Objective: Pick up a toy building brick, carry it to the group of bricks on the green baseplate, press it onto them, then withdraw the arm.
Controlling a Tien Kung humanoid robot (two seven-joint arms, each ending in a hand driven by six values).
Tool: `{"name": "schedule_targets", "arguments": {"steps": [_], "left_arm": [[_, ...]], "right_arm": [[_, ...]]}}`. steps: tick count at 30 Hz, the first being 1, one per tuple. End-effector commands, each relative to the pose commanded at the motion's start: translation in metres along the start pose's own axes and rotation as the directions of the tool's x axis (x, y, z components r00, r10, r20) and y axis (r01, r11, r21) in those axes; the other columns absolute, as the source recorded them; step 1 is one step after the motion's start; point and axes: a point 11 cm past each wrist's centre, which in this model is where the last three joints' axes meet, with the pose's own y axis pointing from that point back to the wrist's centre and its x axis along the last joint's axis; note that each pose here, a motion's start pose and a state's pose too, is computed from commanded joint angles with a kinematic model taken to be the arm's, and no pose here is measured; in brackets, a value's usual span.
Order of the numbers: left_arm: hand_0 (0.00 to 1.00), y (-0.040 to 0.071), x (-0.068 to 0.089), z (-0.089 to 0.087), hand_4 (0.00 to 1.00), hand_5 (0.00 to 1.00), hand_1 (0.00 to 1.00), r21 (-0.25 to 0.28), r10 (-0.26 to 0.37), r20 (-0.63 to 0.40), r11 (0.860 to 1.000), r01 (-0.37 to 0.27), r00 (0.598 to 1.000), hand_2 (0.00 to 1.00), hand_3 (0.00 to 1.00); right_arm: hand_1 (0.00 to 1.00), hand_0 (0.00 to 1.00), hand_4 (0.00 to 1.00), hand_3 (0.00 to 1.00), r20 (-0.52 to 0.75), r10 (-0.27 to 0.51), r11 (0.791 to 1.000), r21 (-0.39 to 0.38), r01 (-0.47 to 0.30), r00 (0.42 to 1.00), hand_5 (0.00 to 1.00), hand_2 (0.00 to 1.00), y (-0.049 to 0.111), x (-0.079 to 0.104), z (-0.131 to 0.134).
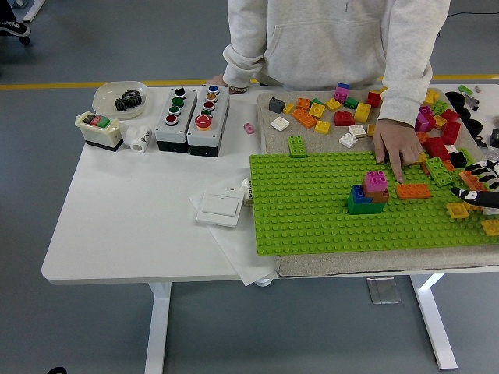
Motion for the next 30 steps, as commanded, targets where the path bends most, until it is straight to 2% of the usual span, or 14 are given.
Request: {"name": "schedule_targets", "arguments": {"steps": [2,3,8,9,14,15,30], "left_arm": [[0.860,0.000,0.000,0.000,0.738,0.628,0.868,0.000,-0.001,0.000,1.000,0.001,1.000,0.873,0.653],[0.859,0.000,-0.001,0.000,0.739,0.629,0.867,0.000,-0.001,0.000,1.000,0.001,1.000,0.873,0.652],[0.859,0.000,-0.002,0.000,0.739,0.629,0.867,-0.001,-0.002,0.000,1.000,0.002,1.000,0.873,0.652],[0.858,0.000,-0.002,0.000,0.737,0.627,0.866,-0.001,-0.002,0.000,1.000,0.002,1.000,0.872,0.652],[0.858,-0.001,-0.002,-0.001,0.737,0.627,0.866,0.003,-0.002,0.004,1.000,0.002,1.000,0.872,0.652],[0.856,-0.001,-0.002,-0.001,0.736,0.628,0.864,0.004,-0.002,0.005,1.000,0.002,1.000,0.872,0.649],[0.854,-0.001,-0.005,-0.004,0.736,0.629,0.861,0.014,-0.006,0.010,1.000,0.006,1.000,0.864,0.647]], "right_arm": [[0.660,0.614,0.874,0.714,0.001,-0.011,1.000,0.006,0.011,1.000,0.506,0.713,0.001,-0.002,-0.002],[0.637,0.564,0.873,0.703,0.002,-0.017,1.000,0.010,0.017,1.000,0.505,0.705,0.001,-0.004,-0.003],[0.637,0.564,0.873,0.703,0.004,-0.031,0.999,0.030,0.031,1.000,0.505,0.705,0.003,-0.008,-0.009],[0.597,0.486,0.872,0.686,0.004,-0.033,0.999,0.034,0.033,0.999,0.505,0.687,0.003,-0.008,-0.010],[0.597,0.486,0.872,0.686,0.000,-0.042,0.996,0.079,0.042,0.999,0.505,0.687,0.005,-0.010,-0.023],[0.570,0.436,0.871,0.668,-0.001,-0.044,0.995,0.089,0.044,0.999,0.506,0.675,0.006,-0.010,-0.026],[0.553,0.399,0.870,0.659,-0.016,-0.053,0.983,0.173,0.055,0.998,0.505,0.668,0.014,-0.013,-0.055]]}}
